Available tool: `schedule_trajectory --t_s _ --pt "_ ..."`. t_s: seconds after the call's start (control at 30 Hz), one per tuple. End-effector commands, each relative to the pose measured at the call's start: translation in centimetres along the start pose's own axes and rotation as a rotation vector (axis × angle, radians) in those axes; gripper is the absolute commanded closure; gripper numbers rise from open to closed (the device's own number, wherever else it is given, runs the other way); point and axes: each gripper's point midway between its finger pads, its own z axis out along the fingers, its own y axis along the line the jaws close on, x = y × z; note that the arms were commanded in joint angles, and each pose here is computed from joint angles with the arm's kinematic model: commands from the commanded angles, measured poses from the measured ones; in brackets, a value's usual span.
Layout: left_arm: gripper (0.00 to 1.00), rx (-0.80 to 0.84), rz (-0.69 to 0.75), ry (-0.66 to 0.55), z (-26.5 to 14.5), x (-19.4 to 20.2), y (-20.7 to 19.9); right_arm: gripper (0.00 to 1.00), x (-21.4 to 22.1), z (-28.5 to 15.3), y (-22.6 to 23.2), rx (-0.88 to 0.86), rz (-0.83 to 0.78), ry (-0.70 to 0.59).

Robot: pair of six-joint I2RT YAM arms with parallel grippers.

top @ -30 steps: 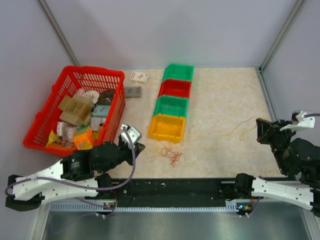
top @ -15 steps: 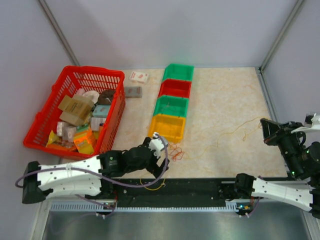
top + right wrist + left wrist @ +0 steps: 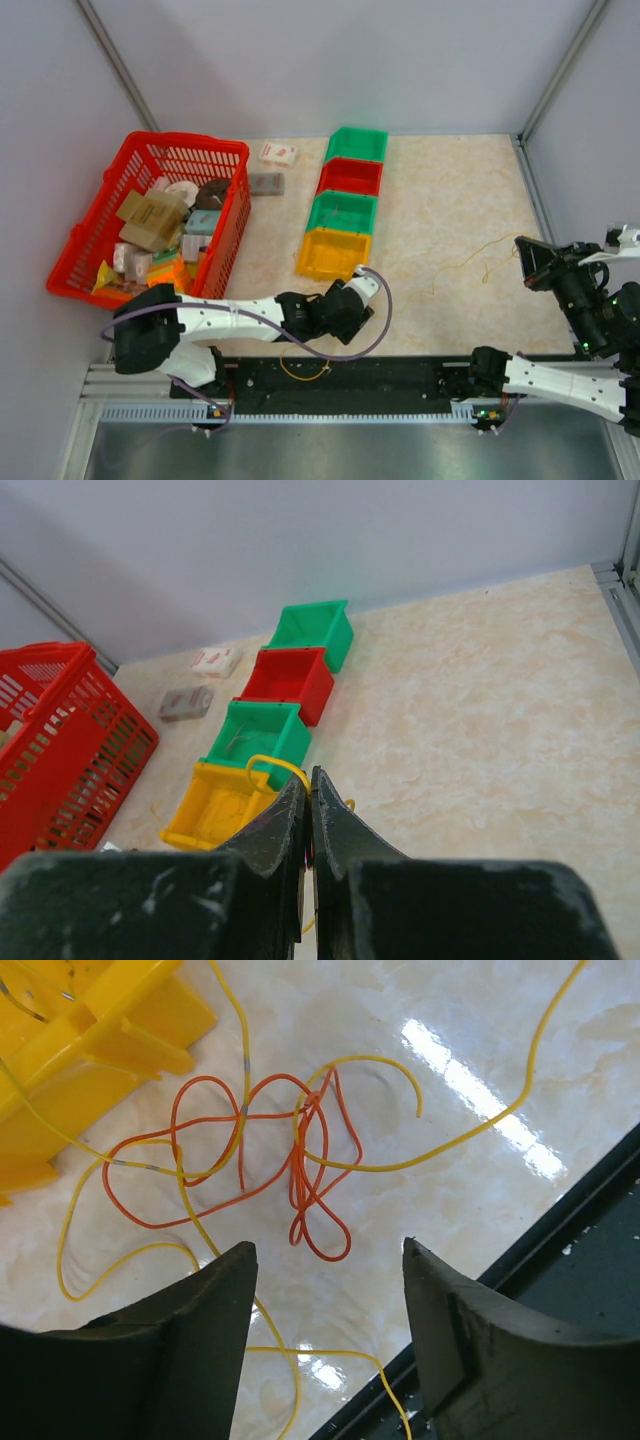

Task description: Untangle the cables

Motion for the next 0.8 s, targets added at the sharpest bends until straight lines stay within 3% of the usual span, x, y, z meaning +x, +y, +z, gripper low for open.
schedule_trajectory --t_s 0.0,0.1,0.17,0.33,0.43,0.77 --pt "0.31 -0.069 -0.057 -0.086 0.5 -3.1 0.4 1.0 -1.3 -0.2 0.4 -0.037 0.038 -0.023" --pt "0.31 -0.099 -0.049 -0.046 1.3 -2.8 0.5 1.0 -1.3 -0.3 0.4 -0.038 0.042 -0.024" --pt "0.39 -0.12 -0.044 -0.021 1.9 -2.3 0.6 1.0 -1.3 -0.3 0.4 -0.037 0.042 -0.023" --pt "0.65 -0.164 -0.045 0.005 2.2 -1.2 1.4 1.0 -1.4 -0.3 0.5 -0.041 0.046 -0.026" --pt "0.98 -0.185 -0.055 0.0 1.7 -0.5 2.2 1.0 -1.6 -0.2 0.6 -0.039 0.043 -0.032" --pt "1.0 -0.137 -0.219 -0.074 -5.2 3.8 5.2 1.0 -6.9 -2.0 -5.7 0.187 0.043 -0.163"
